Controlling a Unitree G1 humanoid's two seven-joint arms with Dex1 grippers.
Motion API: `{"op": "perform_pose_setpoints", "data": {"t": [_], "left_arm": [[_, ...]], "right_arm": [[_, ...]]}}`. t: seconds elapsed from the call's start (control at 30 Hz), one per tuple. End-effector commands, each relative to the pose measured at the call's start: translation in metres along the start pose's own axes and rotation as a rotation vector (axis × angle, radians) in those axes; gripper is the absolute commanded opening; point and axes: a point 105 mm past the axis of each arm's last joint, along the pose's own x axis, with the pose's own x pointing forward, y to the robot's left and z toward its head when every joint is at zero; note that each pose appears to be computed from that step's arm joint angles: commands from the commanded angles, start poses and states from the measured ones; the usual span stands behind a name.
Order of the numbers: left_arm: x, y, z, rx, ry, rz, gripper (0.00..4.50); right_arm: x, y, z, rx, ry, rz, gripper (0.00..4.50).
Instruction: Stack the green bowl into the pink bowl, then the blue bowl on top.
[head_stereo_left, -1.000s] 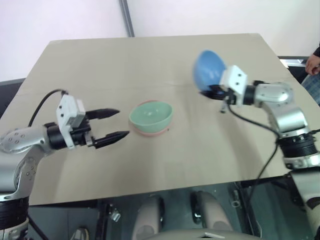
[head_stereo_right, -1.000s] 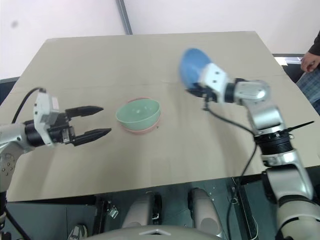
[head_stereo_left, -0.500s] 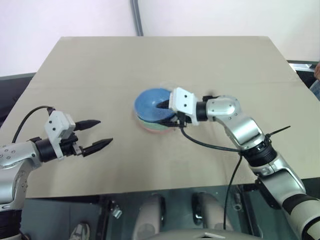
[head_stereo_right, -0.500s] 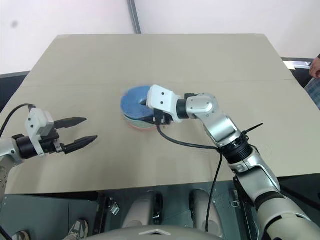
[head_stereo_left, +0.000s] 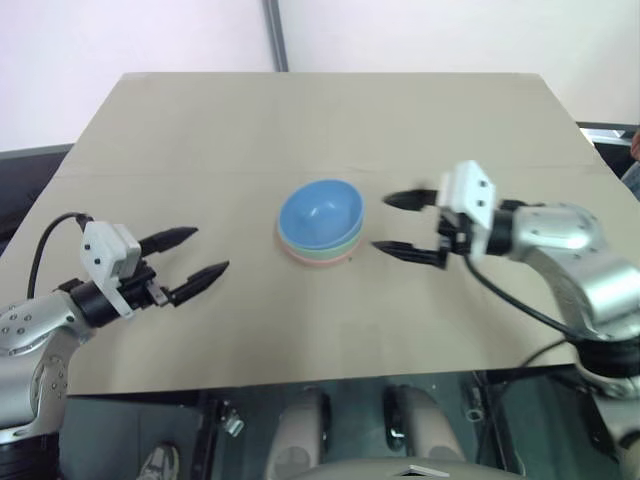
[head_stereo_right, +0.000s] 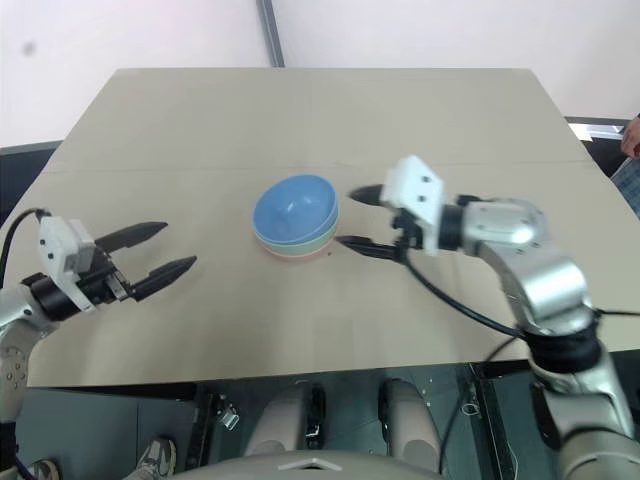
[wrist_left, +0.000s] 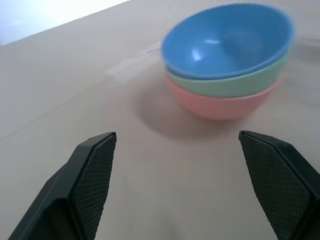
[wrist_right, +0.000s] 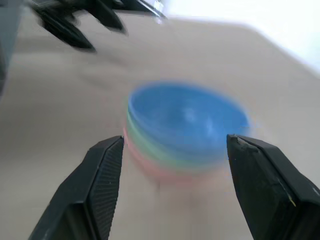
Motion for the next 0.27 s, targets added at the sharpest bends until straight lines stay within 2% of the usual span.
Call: {"op": "perform_pose_setpoints", "data": {"t": [0.03,0.13,0.27], "left_arm": [[0.000,-0.009,0.013,0.008,-0.034,-0.031,4.15],[0.001,-0.014,0.011,-0.015,-0.020,-0.065,4.15],[0.001,-0.019,0.006,-0.032,0.019,-0.112,4.15]], "right_arm": [[-0.043,-0.009,-0.009,-0.021,0.095,-0.113,3.57],[-0.062,-0.010,-0.020,0.011,0.141,-0.163,3.57],[-0.067,-0.009,-0.026,0.028,0.145,-0.184,3.57]]}}
